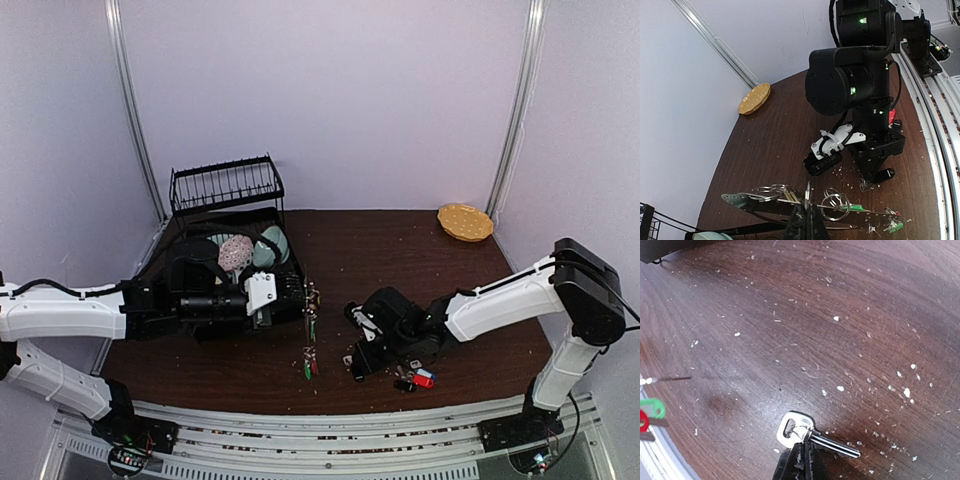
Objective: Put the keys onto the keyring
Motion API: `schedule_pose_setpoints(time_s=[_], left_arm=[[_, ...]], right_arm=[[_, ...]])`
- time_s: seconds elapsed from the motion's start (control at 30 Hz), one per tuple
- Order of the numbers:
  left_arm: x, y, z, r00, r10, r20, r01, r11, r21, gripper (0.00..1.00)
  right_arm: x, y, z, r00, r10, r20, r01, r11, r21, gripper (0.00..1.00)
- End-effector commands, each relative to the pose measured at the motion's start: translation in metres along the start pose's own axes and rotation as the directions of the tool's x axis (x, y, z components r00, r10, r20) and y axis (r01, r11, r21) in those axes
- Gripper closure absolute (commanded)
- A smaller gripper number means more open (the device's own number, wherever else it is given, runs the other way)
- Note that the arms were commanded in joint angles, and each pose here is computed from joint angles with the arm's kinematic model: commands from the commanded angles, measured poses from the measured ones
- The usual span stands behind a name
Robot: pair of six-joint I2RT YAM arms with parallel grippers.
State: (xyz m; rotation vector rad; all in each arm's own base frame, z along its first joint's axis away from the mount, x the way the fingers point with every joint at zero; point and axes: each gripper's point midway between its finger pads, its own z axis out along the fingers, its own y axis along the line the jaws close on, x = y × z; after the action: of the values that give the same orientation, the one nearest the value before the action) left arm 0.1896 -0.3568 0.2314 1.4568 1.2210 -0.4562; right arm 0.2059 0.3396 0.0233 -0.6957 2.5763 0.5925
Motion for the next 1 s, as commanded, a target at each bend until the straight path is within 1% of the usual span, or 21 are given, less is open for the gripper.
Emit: schedule_pose_setpoints(time_s=[0.0,0.07,0.13,0.2,0.27,0.33,0.43,0.5,0.53,0.57,0.6,0.67,0.73,0.83,0.97], left_arm=[[-0.013,0.010,-0.004,0.997,0.059,0.041,-0.057,0.997,-0.045,1.00],[-0.017,0.014,-0.009,0.992,0.117,0.050,-0.113,0.991,-0.071,1.00],[-0.026,0.014,-0.017,0.977,0.198,0.078,-0.191,0.978,-0.084,1.00],[-0.039,0.002,-0.026,0.940,0.309,0.140,-0.302,0.951,-0.071,1.00],[-0.054,-0.003,-0.037,0.900,0.382,0.209,-0.372,0.924,-0.087,1.00],[-0.062,-0.011,-0.040,0.864,0.433,0.256,-0.432,0.900,-0.064,1.00],[-0.073,-0.027,-0.039,0.797,0.524,0.300,-0.538,0.842,-0.044,1.00],[-0.075,-0.035,-0.035,0.759,0.589,0.276,-0.604,0.796,-0.039,1.00],[-0.074,-0.038,-0.030,0.733,0.634,0.246,-0.646,0.762,-0.037,1.00],[-0.073,-0.040,-0.027,0.693,0.691,0.208,-0.699,0.714,-0.044,1.00],[-0.071,-0.043,-0.024,0.669,0.722,0.176,-0.728,0.684,-0.044,1.00],[-0.075,-0.043,-0.023,0.636,0.757,0.152,-0.760,0.648,-0.051,1.00],[-0.083,-0.042,-0.024,0.610,0.777,0.153,-0.780,0.623,-0.055,1.00],[-0.090,-0.047,-0.018,0.554,0.821,0.138,-0.823,0.565,-0.061,1.00],[-0.094,-0.047,-0.011,0.550,0.824,0.134,-0.827,0.560,-0.051,1.00]], right_arm=[[-0.025,0.020,-0.028,0.992,-0.076,0.097,0.082,0.995,-0.064,1.00],[-0.041,0.030,-0.054,0.978,-0.128,0.163,0.147,0.983,-0.110,1.00],[-0.049,0.043,-0.083,0.962,-0.182,0.202,0.221,0.956,-0.191,1.00],[-0.043,0.057,-0.108,0.938,-0.273,0.214,0.327,0.903,-0.278,1.00],[-0.036,0.069,-0.132,0.904,-0.348,0.248,0.417,0.843,-0.340,1.00],[-0.032,0.079,-0.154,0.868,-0.408,0.283,0.492,0.787,-0.373,1.00],[-0.045,0.094,-0.186,0.822,-0.456,0.340,0.564,0.734,-0.379,1.00],[-0.049,0.103,-0.199,0.803,-0.474,0.361,0.592,0.703,-0.394,1.00],[-0.050,0.106,-0.203,0.795,-0.484,0.366,0.604,0.694,-0.393,1.00],[-0.049,0.110,-0.206,0.784,-0.499,0.370,0.618,0.683,-0.390,1.00],[-0.048,0.113,-0.208,0.772,-0.512,0.376,0.633,0.670,-0.388,1.00],[-0.044,0.120,-0.215,0.748,-0.537,0.389,0.663,0.628,-0.407,1.00],[-0.045,0.124,-0.221,0.729,-0.555,0.401,0.684,0.605,-0.407,1.00],[-0.042,0.124,-0.228,0.687,-0.612,0.391,0.726,0.565,-0.392,1.00],[-0.030,0.119,-0.230,0.680,-0.644,0.350,0.730,0.551,-0.403,1.00]])
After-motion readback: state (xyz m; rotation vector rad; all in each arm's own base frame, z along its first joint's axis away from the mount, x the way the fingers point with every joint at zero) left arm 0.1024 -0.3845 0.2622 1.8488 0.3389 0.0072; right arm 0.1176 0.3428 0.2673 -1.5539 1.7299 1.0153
